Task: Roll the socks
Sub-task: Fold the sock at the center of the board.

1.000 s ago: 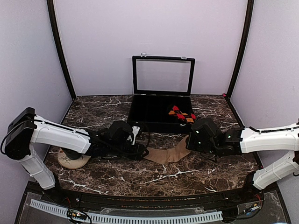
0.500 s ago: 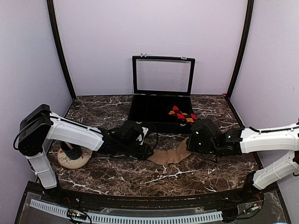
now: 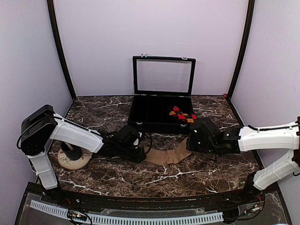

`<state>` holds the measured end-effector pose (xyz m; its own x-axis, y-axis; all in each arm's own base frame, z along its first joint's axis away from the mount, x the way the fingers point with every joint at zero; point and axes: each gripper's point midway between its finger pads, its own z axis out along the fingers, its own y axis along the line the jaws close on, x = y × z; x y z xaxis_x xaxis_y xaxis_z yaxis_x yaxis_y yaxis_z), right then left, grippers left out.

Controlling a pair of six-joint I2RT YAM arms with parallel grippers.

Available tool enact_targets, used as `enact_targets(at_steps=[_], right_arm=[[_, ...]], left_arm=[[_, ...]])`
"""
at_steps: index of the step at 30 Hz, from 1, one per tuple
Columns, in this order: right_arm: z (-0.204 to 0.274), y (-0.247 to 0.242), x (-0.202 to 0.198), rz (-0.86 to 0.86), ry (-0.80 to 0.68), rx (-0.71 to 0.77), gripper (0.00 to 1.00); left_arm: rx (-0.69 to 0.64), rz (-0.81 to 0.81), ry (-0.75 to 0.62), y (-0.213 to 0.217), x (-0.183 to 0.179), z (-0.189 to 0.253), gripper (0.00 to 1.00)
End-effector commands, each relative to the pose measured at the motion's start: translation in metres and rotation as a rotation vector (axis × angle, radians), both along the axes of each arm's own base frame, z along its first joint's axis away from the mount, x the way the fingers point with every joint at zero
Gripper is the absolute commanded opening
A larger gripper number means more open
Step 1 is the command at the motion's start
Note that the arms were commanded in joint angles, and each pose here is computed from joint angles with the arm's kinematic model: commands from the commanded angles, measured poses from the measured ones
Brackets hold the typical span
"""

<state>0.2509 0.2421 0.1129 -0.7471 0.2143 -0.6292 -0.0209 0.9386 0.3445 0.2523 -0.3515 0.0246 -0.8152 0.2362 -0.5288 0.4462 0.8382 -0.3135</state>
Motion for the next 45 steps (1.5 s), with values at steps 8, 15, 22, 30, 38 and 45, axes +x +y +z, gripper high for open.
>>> enact_targets(at_steps=[8,15,22,30,38,45], right_arm=[[0.013,-0.003,0.023,-0.003,-0.032,-0.074,0.11],[0.013,0.007,0.036,0.046,-0.026,-0.137,0.11],[0.008,0.030,0.045,0.127,-0.002,-0.169,0.12],[0.005,0.062,0.042,0.231,0.035,-0.123,0.14],[0.007,0.096,0.029,0.323,0.047,-0.113,0.15],[0.022,0.131,0.021,0.383,0.034,-0.095,0.16]], left_arm=[[0.016,0.072,0.075,0.034,-0.015,-0.017,0.27],[-0.012,0.103,0.117,0.049,-0.032,-0.021,0.27],[-0.064,0.120,0.135,0.048,-0.047,-0.010,0.26],[-0.078,0.143,0.122,0.046,-0.046,0.000,0.27],[-0.110,0.182,0.088,0.048,-0.039,0.016,0.32],[-0.140,0.225,0.047,0.053,-0.034,0.036,0.35]])
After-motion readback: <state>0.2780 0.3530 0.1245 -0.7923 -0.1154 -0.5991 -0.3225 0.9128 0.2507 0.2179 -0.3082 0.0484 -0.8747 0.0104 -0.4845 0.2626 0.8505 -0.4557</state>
